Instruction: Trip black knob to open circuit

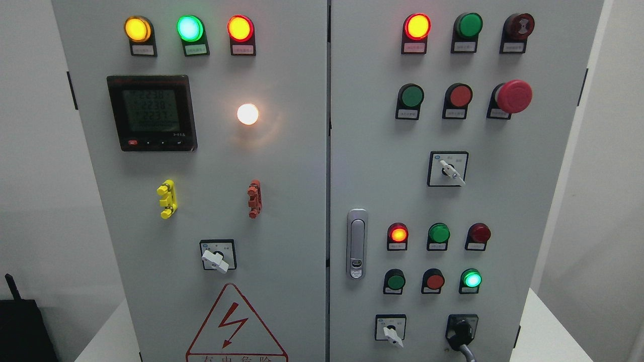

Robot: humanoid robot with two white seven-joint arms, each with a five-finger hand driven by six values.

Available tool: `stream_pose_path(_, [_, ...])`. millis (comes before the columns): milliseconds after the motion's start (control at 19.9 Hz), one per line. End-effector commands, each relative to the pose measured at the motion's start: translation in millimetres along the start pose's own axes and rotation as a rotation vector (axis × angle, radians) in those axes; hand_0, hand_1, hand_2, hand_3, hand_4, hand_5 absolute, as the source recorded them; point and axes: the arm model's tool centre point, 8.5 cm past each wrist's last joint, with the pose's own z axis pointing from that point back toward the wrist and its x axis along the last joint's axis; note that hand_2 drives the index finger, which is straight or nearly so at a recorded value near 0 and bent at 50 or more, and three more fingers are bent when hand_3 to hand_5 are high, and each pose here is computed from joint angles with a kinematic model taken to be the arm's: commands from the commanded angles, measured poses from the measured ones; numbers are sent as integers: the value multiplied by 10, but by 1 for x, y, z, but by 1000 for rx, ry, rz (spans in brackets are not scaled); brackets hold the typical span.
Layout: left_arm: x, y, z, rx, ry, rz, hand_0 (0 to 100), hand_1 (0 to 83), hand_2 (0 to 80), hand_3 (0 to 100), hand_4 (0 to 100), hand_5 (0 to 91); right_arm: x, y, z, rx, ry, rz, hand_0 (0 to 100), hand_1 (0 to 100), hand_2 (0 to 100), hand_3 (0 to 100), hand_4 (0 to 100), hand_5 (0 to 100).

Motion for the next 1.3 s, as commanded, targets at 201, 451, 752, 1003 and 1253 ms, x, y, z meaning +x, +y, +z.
stream_pose_path(201, [0,0,0,-2,5,-23,120,389,0,0,0,0,-3,2,2,5,11,1,0,0,0,1000,1000,1000])
stream_pose_path(451, [0,0,0,-2,5,-23,120,389,0,0,0,0,-4,1,2,4,12,3,0,0,0,1000,1000,1000])
stream_pose_path(752, [0,0,0,-2,3,-23,120,389,0,0,0,0,-4,-2,2,-2,12,5,0,0,0,1000,1000,1000])
stream_pose_path(1003, [0,0,0,-2,5,-23,120,389,0,0,0,0,-3,-6,2,-14,9,9,0,0,0,1000,1000,1000])
stream_pose_path(1253, [0,0,0,-2,5,-23,120,389,0,0,0,0,-3,-9,2,-19,10,13,0,0,0,1000,1000,1000])
